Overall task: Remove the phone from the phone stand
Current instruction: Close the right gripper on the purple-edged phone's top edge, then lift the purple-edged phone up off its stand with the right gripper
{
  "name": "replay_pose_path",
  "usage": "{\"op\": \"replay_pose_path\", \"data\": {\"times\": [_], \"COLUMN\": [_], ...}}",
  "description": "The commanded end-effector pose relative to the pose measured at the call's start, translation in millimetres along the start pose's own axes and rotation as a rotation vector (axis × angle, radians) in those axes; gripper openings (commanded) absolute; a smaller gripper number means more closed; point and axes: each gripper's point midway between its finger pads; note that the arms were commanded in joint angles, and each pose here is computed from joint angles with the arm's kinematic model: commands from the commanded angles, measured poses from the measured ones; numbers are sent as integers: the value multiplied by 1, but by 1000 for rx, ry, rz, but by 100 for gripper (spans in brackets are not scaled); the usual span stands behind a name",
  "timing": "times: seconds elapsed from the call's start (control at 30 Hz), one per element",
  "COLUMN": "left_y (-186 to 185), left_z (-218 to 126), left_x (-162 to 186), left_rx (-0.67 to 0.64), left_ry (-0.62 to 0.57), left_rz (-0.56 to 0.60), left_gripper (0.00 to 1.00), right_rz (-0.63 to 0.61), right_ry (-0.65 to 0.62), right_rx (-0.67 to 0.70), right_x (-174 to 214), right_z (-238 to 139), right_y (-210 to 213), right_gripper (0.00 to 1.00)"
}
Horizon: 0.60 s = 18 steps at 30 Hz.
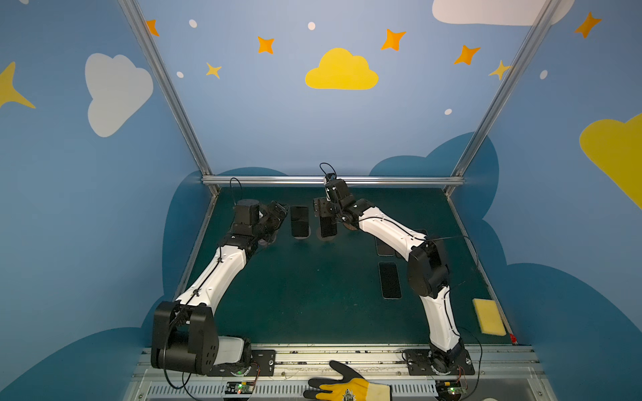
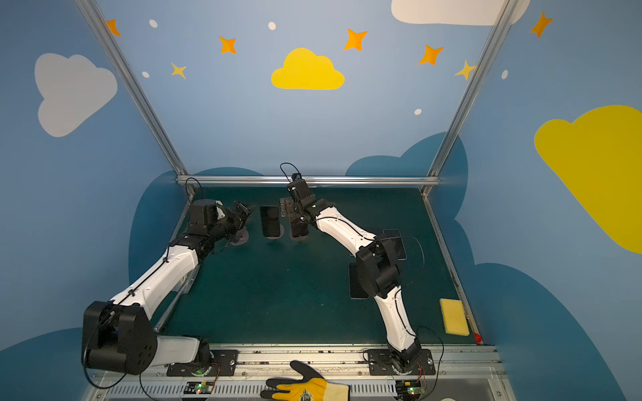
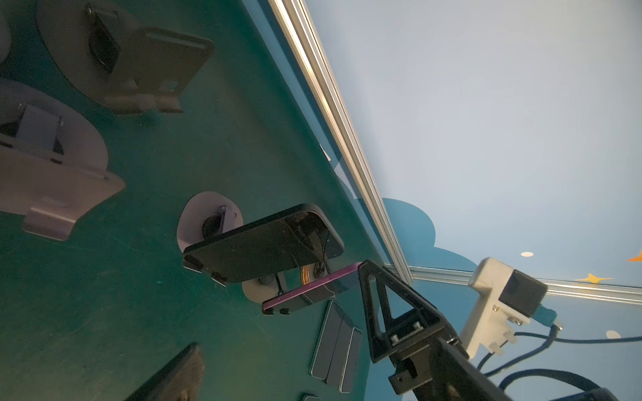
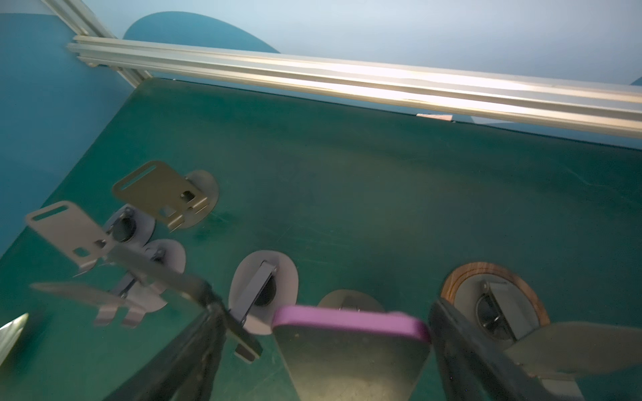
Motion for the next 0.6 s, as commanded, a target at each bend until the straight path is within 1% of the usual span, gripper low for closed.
{"op": "replay_pose_path", "data": {"times": [0.0, 0.3, 0.4, 0.57], "left_y": [-17, -16, -16, -17], "left_z": [-6, -5, -5, -6], "left_x": [-2, -2, -2, -2], "left_rx": [42, 41, 42, 45], "left_ry": [-6, -2, -3, -3], "left_rz": [22, 19, 19, 19], "left_gripper": [100, 100, 100, 100], "right_rz": [-13, -15, -7, 7], "right_ry": [1, 34, 46, 29], "right_rx": [57, 50, 56, 39], "right_x": [-1, 12, 17, 19], "right_z": [4, 16, 20, 22], "right_y": [-9, -10, -12, -10], "right_gripper": [92, 92, 90, 85]}}
Point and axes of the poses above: each gripper's point midway between its finger pads, its own z axis out along the fingers, its own y axis along the line the jaws close on, x = y × z, and after that the axes turned 2 degrees about -z, right-handed
